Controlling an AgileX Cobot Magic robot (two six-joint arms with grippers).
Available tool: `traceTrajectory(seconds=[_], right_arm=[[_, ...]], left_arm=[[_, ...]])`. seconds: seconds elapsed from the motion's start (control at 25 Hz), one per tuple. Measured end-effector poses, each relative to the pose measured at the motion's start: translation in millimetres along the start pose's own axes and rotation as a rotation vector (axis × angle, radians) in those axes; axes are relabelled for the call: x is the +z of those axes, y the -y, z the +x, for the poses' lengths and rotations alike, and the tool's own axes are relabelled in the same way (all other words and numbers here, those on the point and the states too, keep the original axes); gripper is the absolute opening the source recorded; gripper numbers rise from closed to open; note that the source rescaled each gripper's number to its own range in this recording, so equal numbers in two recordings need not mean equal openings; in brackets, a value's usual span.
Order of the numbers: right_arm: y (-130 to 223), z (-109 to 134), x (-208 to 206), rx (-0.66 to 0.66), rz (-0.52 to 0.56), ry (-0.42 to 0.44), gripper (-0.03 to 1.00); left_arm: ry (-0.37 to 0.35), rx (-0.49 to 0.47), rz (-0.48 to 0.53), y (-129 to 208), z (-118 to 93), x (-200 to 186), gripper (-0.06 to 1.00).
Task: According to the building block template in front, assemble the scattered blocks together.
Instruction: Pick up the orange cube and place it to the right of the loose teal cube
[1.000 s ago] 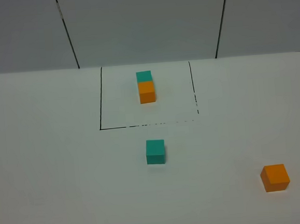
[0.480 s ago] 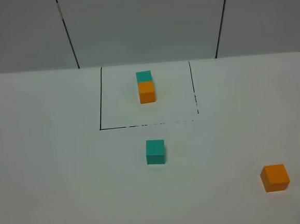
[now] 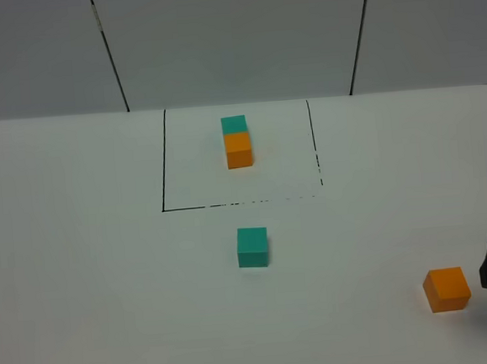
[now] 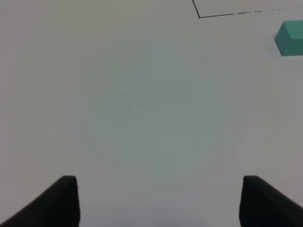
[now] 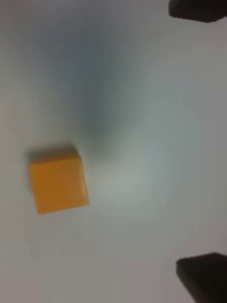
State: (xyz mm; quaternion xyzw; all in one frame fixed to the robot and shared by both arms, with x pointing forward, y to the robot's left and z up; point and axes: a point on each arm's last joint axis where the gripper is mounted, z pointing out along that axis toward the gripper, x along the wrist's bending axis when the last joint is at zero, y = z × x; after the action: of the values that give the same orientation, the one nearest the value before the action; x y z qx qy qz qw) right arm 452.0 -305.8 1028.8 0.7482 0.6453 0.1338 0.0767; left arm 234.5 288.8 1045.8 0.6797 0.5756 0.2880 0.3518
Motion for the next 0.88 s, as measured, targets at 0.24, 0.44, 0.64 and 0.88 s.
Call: traceTrajectory(seconds=[0.24, 0.44, 0.64, 0.88], right_arm=[[-18.0, -0.8, 33.8, 0.006, 0.077, 0.009, 0.97], [-26.3, 14.6, 54.7, -0.051, 0.095, -0.002, 0.97], [-34.0, 40.7, 76.9, -0.152, 0.074, -0.007, 0.97], [-37.2, 41.0, 104.0, -0.175, 0.1, 0.041, 0.96]], left_arm=[[0.0, 0.0, 0.0, 0.0, 0.0, 0.0, 0.5], [0.0, 0.0, 0.0, 0.0, 0.0, 0.0, 0.5], [0.0, 0.0, 0.0, 0.0, 0.0, 0.0, 0.5], [0.0, 0.0, 0.0, 0.0, 0.0, 0.0, 0.5]])
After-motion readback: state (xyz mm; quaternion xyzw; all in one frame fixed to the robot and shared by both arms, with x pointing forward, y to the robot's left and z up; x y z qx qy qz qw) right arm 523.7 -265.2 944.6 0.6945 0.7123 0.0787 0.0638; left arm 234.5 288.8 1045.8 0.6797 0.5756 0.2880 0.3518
